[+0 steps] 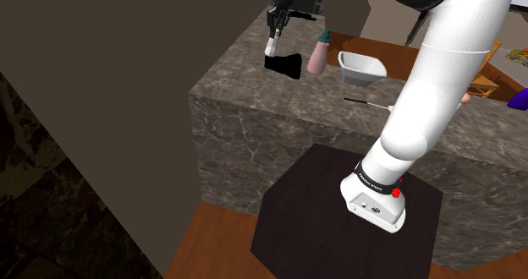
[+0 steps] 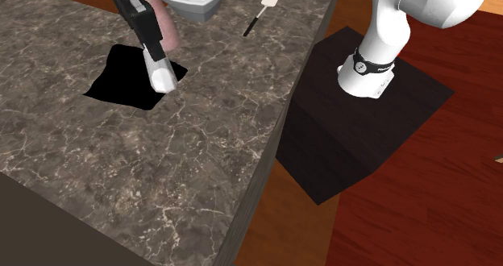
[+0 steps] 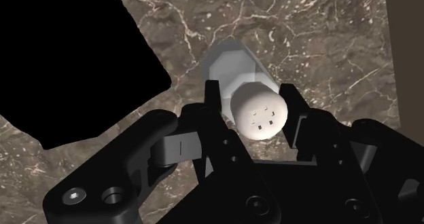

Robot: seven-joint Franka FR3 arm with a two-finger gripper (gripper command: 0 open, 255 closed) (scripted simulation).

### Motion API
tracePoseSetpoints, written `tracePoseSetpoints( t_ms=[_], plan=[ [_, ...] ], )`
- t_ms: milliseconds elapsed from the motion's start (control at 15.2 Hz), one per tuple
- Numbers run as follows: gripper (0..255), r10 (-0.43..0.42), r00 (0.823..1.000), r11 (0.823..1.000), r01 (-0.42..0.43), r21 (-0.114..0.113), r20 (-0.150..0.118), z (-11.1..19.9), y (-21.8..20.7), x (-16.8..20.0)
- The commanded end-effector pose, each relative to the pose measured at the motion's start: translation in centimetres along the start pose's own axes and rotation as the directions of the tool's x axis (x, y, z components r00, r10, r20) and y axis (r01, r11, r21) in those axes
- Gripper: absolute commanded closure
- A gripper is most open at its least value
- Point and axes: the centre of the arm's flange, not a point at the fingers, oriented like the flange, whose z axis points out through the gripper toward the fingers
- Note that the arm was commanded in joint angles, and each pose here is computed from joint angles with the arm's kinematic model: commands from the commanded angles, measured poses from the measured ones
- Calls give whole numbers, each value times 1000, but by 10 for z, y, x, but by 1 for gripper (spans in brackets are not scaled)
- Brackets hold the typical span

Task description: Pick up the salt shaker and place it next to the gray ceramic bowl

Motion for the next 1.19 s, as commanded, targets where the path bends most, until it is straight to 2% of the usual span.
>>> tracePoseSetpoints(
  t_ms=[0,396,1122],
  plan=[
    [255,0,1000,1000,0,0,0,-10,-1,1],
    [255,0,1000,1000,0,0,0,-38,-3,1],
    [255,0,1000,1000,0,0,0,-46,79,-118]
  ],
)
